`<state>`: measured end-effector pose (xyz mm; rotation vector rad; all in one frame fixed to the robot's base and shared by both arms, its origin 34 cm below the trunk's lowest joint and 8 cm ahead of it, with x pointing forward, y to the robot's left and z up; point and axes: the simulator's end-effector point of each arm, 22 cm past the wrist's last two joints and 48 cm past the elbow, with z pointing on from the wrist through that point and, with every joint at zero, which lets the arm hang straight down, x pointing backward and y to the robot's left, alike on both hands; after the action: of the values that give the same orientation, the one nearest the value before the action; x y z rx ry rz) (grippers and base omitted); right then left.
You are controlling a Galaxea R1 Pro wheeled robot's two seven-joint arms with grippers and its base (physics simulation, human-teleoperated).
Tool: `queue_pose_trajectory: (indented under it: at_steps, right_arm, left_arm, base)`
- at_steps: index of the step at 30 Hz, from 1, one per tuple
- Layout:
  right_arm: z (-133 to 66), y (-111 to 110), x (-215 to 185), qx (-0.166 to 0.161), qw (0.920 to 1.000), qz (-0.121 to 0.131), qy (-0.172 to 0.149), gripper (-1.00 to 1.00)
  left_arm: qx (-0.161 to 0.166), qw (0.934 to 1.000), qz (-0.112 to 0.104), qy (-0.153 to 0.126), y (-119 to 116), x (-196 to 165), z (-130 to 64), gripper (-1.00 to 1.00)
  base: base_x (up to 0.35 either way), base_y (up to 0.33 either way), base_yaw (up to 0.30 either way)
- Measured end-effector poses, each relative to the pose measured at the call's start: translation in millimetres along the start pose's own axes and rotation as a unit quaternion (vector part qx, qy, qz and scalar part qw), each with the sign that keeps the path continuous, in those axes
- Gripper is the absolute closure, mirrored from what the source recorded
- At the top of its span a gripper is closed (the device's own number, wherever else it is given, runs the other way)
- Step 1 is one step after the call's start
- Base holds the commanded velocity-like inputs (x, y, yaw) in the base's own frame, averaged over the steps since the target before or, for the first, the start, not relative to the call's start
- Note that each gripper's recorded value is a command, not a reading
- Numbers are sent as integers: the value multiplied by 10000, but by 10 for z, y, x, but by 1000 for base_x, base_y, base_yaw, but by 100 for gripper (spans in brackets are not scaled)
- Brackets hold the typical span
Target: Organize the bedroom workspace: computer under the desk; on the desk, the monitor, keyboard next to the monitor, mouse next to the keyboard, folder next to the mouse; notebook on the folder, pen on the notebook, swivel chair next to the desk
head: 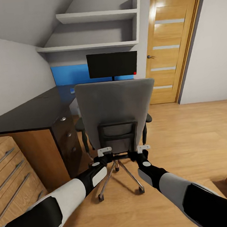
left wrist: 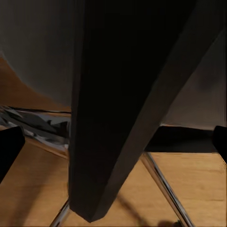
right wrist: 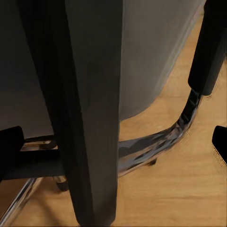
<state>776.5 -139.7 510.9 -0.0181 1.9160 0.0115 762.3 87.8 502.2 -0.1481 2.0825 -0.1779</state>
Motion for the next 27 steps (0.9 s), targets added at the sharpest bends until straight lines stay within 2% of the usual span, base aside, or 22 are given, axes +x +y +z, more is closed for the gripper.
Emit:
queue_pose_trajectory:
  at_steps: [27]
  right_arm:
    - [0, 0, 7, -2, 10000, -1, 9, -100]
  left_arm:
    - [-1, 10000, -17, 2, 8, 1, 3, -100]
  base:
    - [319, -14, 0]
